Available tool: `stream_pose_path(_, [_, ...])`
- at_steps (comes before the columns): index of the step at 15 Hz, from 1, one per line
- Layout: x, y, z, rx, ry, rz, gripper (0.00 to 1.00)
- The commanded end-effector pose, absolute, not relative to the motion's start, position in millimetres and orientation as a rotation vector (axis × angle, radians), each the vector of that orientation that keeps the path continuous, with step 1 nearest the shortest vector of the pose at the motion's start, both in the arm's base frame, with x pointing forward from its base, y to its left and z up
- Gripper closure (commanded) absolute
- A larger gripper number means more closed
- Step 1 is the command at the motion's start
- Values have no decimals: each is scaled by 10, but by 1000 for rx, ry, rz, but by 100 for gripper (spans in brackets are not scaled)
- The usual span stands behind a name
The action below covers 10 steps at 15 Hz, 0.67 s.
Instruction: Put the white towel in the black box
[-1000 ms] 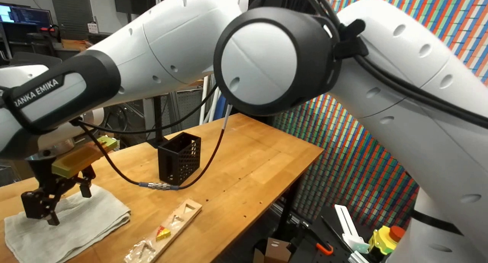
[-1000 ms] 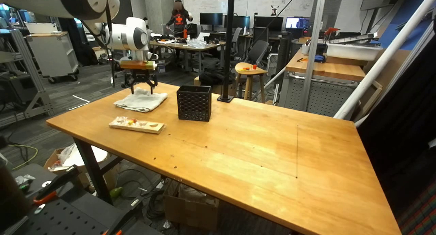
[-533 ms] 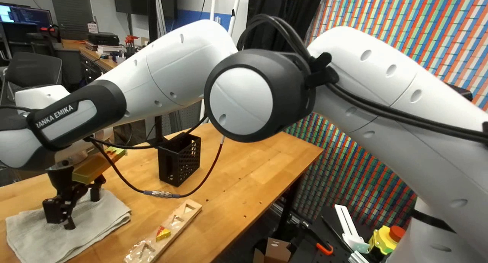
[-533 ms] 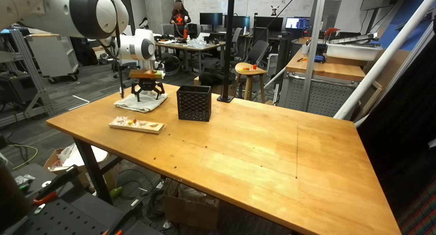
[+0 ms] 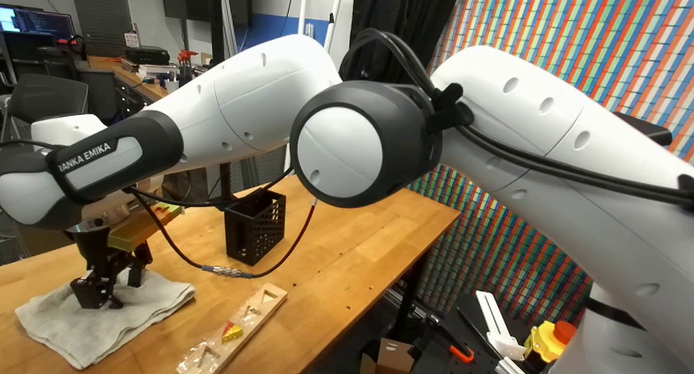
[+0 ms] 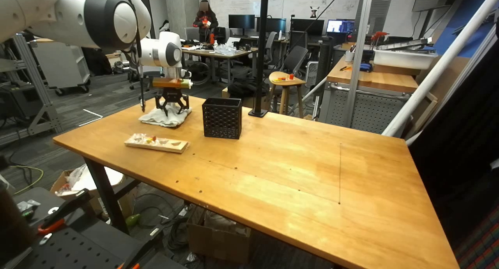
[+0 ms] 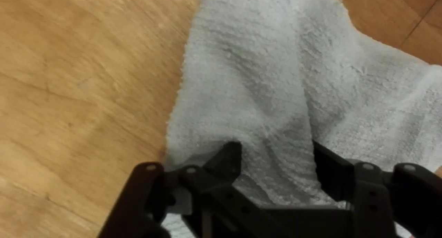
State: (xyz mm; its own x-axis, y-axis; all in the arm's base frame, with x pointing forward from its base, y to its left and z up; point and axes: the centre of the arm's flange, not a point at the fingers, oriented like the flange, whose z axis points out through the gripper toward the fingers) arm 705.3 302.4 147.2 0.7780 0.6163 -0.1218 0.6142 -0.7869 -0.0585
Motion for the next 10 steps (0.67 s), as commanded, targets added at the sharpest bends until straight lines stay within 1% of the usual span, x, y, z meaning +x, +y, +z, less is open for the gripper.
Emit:
stream_pose_path(1, [7194, 2995, 1501, -2939, -1007, 225, 80])
stream_pose_path(2, [7190, 2979, 1538, -2943, -1003, 226, 86])
stream_pose_path(3, [7189, 2962, 1573, -2947, -996, 228, 90])
stream_pose_path(5, [7176, 2937, 1701, -2961, -976, 224, 91])
stream_pose_path(6, [7175, 2916, 1768, -2969, -962, 223, 87])
stream_pose_path(10, [7159, 2784, 2157, -3007, -875, 246, 87])
